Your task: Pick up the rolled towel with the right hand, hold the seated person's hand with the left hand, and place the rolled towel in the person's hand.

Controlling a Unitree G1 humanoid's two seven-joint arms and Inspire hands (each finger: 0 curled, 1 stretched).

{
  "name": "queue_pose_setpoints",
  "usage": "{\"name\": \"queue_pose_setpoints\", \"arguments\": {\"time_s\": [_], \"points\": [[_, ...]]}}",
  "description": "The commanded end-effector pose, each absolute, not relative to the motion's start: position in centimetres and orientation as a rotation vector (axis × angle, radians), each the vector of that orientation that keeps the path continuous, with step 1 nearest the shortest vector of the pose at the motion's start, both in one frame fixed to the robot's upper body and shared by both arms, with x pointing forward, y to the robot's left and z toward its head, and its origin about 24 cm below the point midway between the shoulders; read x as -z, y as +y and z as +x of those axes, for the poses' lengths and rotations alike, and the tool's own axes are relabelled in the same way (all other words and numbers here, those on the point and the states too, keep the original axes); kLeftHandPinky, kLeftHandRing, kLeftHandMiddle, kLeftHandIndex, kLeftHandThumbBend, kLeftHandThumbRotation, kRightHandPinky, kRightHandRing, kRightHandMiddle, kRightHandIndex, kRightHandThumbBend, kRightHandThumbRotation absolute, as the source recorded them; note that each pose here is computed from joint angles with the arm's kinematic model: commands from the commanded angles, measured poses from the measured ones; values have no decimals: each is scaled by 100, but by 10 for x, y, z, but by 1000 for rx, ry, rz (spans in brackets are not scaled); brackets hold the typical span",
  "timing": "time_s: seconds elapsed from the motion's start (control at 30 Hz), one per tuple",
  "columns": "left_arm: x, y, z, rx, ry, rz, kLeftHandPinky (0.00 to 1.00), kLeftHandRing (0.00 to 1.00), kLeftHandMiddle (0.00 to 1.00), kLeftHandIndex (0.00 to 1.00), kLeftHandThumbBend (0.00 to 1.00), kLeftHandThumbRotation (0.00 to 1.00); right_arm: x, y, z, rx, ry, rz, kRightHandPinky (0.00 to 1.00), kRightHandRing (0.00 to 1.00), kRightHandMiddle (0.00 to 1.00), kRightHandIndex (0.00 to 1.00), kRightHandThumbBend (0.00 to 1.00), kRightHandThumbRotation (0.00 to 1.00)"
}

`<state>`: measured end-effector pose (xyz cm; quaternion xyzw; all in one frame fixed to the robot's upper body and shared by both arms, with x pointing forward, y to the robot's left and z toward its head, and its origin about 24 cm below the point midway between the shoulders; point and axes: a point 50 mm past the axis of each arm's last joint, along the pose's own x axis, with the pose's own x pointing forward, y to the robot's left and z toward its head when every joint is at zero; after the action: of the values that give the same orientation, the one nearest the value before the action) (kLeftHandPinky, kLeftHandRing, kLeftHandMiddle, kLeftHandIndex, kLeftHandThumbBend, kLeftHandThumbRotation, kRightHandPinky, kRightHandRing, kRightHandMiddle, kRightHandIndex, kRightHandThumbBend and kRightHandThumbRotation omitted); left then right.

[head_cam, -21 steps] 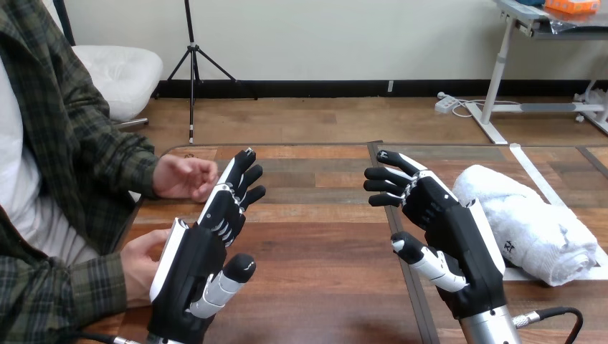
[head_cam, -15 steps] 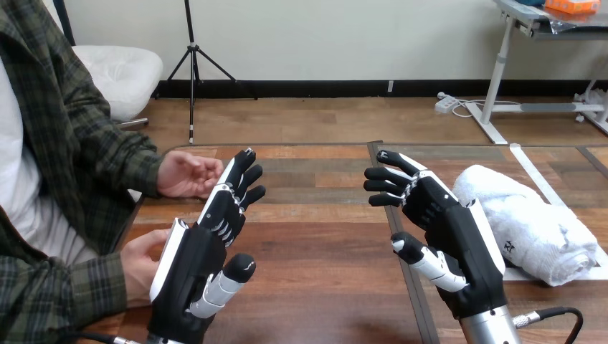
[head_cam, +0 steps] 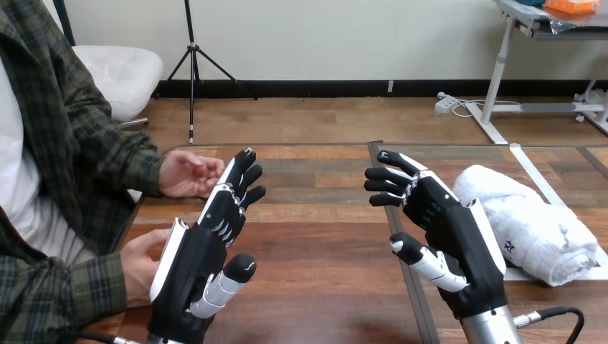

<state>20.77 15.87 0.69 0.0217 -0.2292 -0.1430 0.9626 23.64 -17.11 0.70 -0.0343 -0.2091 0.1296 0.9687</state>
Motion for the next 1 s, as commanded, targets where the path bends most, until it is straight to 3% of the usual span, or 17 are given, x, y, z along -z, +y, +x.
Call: {"name": "queue_pose_setpoints", "arguments": {"time_s": [0.0, 0.63, 0.97], "points": [[-21, 156, 222, 303, -544, 56, 90, 96, 98, 96, 100, 86, -31, -171, 253, -267, -535, -89, 69, 75, 78, 83, 100, 65], [-22, 154, 222, 301, -543, 57, 90, 96, 98, 96, 100, 86, -37, -177, 254, -255, -552, -119, 71, 77, 79, 84, 100, 63], [-22, 152, 222, 302, -547, 50, 91, 96, 98, 96, 100, 86, -53, -192, 261, -203, -563, -214, 74, 78, 80, 85, 100, 62]]}}
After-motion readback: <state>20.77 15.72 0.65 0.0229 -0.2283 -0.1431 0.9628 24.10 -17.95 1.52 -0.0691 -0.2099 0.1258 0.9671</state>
